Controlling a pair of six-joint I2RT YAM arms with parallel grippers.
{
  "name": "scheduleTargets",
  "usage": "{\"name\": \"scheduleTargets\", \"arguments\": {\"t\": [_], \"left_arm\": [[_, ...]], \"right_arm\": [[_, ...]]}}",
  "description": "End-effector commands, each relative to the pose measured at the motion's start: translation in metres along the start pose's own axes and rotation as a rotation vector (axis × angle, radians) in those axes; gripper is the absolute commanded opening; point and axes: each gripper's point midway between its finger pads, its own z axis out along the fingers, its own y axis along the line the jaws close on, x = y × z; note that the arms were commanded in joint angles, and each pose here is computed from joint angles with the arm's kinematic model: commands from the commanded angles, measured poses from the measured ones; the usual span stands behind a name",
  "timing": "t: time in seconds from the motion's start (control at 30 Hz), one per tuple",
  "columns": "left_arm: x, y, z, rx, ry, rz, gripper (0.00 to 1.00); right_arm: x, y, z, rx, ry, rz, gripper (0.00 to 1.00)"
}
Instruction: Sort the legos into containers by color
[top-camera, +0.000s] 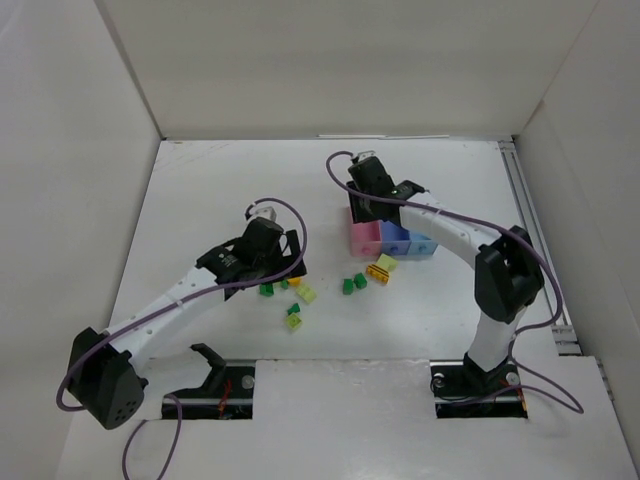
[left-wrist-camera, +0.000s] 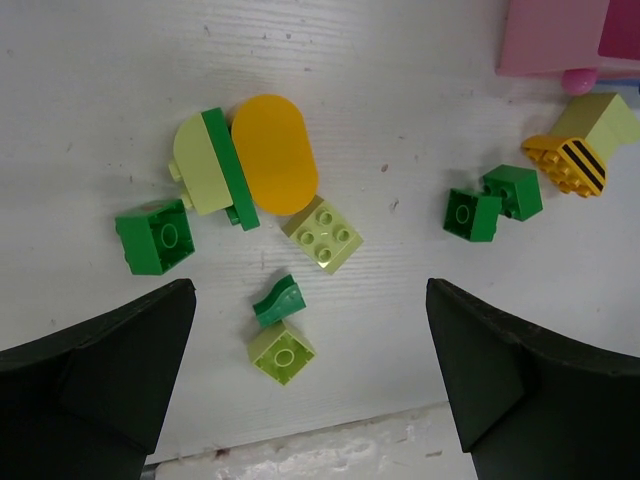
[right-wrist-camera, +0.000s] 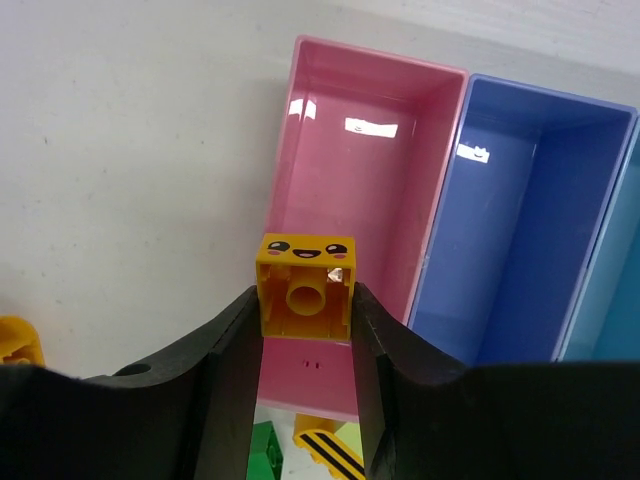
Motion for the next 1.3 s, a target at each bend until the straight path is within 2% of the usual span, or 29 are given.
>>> {"name": "scheduleTargets", "arguments": {"t": [0.0,0.07,0.1,0.33,0.47,0.6,0.73,0.9,1.1,1.17,1.27], "left_arm": [[-0.009,-0.015,-0.008,0.055,-0.011,0.031,1.00],[-0.003,-0.012,-0.007,0.051,0.012,0.034,1.00],[0.002,-0.009,-0.005,0.042,0.022,0.036,1.00],[0.028,0.005,-0.002,0.016,0.098,-0.004,1.00],[0.046,0.005,-0.002,0.008,0.131,-0.022,1.00],[0.053,-0.013,-0.003,0.032,0.129,0.001,1.00],[0.054,-0.022,0.008,-0.004,0.135,-0.006,1.00],[0.049,-0.025,0.023,-0.084,0.132,-0.091,1.00],[0.038,-0.034,0.042,-0.140,0.105,-0.142,1.00],[0.037,-0.032,0.044,-0.165,0.102,-0.162,0.95],[0.041,-0.031,0.050,-0.193,0.117,-0.176,0.94]], "right_arm": [[-0.033,0.002,-0.019,-0.022,-0.098,0.052,0.42],[-0.025,-0.004,-0.015,-0.009,-0.078,0.052,0.46],[-0.031,-0.003,-0.018,-0.016,-0.099,0.068,0.53],[-0.028,-0.004,-0.019,-0.016,-0.099,0.068,0.64],[-0.031,-0.009,-0.039,-0.010,-0.135,0.062,0.68],[-0.030,-0.003,-0.066,-0.034,-0.199,0.056,0.71],[-0.006,-0.008,-0.073,-0.034,-0.175,0.054,0.75],[0.013,-0.023,-0.089,-0.010,-0.159,0.078,0.81],[0.023,-0.029,-0.106,-0.033,-0.185,0.108,0.81],[0.022,-0.031,-0.112,-0.037,-0.195,0.112,0.82],[0.030,-0.037,-0.110,-0.010,-0.179,0.106,0.82]]}}
